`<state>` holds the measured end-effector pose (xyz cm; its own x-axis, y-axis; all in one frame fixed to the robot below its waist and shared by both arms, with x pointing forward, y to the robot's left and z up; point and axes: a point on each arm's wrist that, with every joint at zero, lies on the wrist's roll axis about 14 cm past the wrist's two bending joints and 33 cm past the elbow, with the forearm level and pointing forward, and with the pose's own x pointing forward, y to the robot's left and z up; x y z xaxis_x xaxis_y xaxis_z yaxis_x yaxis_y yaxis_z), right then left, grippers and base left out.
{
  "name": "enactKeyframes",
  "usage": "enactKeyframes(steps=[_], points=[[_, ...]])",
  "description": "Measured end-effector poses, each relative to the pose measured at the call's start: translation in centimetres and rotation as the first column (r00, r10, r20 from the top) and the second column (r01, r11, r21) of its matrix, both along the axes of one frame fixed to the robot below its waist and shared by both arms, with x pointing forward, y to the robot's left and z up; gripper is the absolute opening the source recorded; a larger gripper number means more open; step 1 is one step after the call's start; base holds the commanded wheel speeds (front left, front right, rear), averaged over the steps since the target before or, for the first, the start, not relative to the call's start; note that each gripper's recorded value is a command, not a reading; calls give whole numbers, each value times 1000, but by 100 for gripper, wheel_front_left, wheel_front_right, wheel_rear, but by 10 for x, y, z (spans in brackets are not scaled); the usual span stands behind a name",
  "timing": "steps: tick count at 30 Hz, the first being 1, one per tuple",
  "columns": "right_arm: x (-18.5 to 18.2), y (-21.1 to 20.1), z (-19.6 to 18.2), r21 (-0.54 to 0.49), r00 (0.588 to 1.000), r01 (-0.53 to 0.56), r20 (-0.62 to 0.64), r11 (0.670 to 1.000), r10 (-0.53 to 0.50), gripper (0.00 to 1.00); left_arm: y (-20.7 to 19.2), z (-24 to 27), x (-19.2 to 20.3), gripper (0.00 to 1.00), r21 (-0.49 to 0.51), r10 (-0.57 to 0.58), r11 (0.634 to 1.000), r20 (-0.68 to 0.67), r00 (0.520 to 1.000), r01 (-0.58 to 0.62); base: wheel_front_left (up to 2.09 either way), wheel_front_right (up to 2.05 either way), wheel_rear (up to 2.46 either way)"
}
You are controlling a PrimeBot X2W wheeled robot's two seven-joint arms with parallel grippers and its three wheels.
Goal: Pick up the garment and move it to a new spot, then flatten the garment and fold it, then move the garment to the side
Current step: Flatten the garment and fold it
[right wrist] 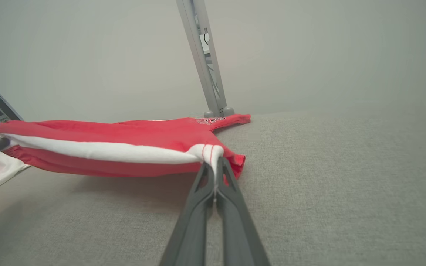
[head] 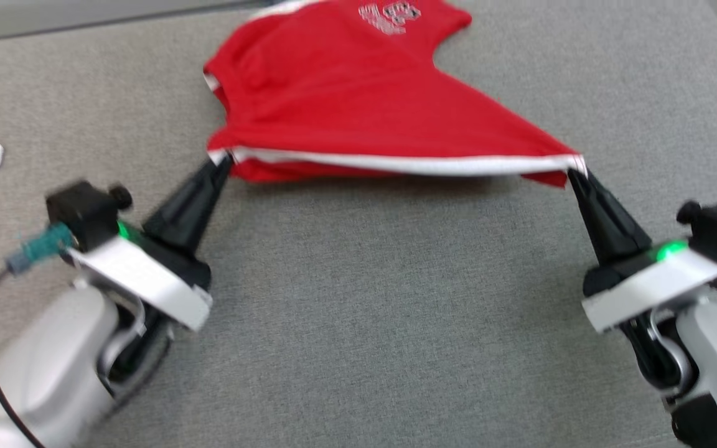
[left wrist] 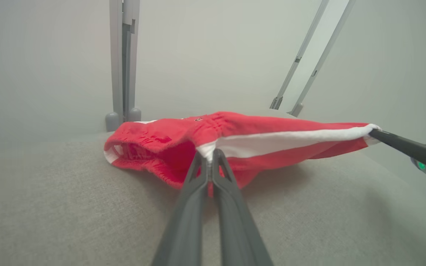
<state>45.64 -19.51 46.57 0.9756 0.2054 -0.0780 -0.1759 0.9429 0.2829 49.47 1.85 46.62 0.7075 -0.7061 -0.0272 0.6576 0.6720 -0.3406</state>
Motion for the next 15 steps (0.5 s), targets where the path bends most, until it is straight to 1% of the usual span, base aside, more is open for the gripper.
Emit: enactKeyframes(steps=[5, 6, 7, 15], points=[[-36, 0, 0, 34, 1000, 10, -23, 999, -9, 0, 3, 1, -39, 0, -37, 37, 999, -18, 999, -38, 0, 0, 0], [-52, -1, 0, 39, 999, 17, -34, 999, -16, 0, 4, 6, -53, 0, -57, 55, 997, -18, 998, -56, 0, 0, 0], [-60, -1, 1, 44, 999, 22, -39, 999, -20, 0, 4, 8, -61, 0, -67, 60, 996, -21, 998, -62, 0, 0, 0], [-119, 4, 15, 60, 998, 42, -49, 997, -39, 0, 18, 18, -119, 0, -107, 134, 985, -30, 991, -136, 0, 0, 0]])
